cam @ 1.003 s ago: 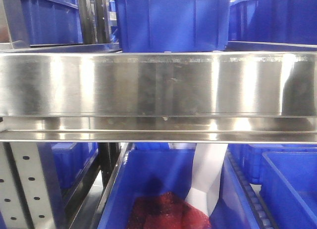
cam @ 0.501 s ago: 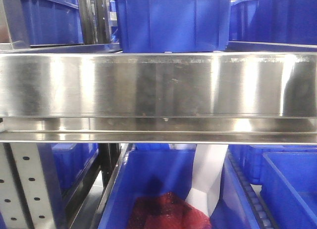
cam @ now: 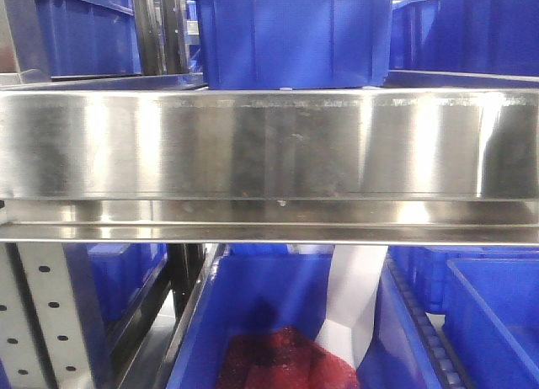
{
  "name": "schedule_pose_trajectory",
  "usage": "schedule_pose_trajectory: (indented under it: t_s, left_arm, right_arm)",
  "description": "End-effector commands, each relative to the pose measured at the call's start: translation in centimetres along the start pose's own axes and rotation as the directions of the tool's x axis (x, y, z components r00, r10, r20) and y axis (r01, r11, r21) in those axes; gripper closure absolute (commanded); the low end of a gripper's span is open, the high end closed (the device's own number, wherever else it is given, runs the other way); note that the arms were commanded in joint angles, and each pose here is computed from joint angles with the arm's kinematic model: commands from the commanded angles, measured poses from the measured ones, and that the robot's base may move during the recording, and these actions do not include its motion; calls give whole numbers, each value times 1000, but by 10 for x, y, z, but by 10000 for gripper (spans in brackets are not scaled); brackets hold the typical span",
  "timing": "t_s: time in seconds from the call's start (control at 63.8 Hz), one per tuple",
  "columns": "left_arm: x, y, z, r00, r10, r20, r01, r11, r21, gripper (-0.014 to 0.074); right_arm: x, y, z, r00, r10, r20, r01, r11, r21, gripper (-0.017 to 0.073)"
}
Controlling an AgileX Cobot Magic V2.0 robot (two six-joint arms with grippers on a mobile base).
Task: Grab blue tray and place on right shelf
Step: 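Position the base in front of the steel shelf holding the tray, then lower the tray onto the steel shelf with both grippers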
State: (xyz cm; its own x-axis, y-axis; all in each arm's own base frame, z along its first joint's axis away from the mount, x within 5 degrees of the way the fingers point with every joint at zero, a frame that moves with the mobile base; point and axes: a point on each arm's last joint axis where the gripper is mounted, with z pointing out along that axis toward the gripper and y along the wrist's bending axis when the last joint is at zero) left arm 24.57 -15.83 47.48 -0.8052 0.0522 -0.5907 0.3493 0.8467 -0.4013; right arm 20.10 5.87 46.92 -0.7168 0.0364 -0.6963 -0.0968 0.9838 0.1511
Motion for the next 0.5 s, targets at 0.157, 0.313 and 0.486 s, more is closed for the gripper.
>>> schedule_pose_trajectory:
  t_s: [0.157,0.313,0.486]
  left_arm:
    - [3,-17,-12,1000,24,-3,-24,992,126,642]
    - [-6,-9,22,999,14,-40,-11,997,75,642]
    - [-12,5,68,994,3,-109,-4,1000,-2,642]
  right_arm:
    - [-3,15,0,1000,14,-9,-15,991,-133,503]
    - [-9,18,35,996,-17,-90,7,994,-112,503]
    - [-16,20,77,988,-24,-153,11,996,-83,503]
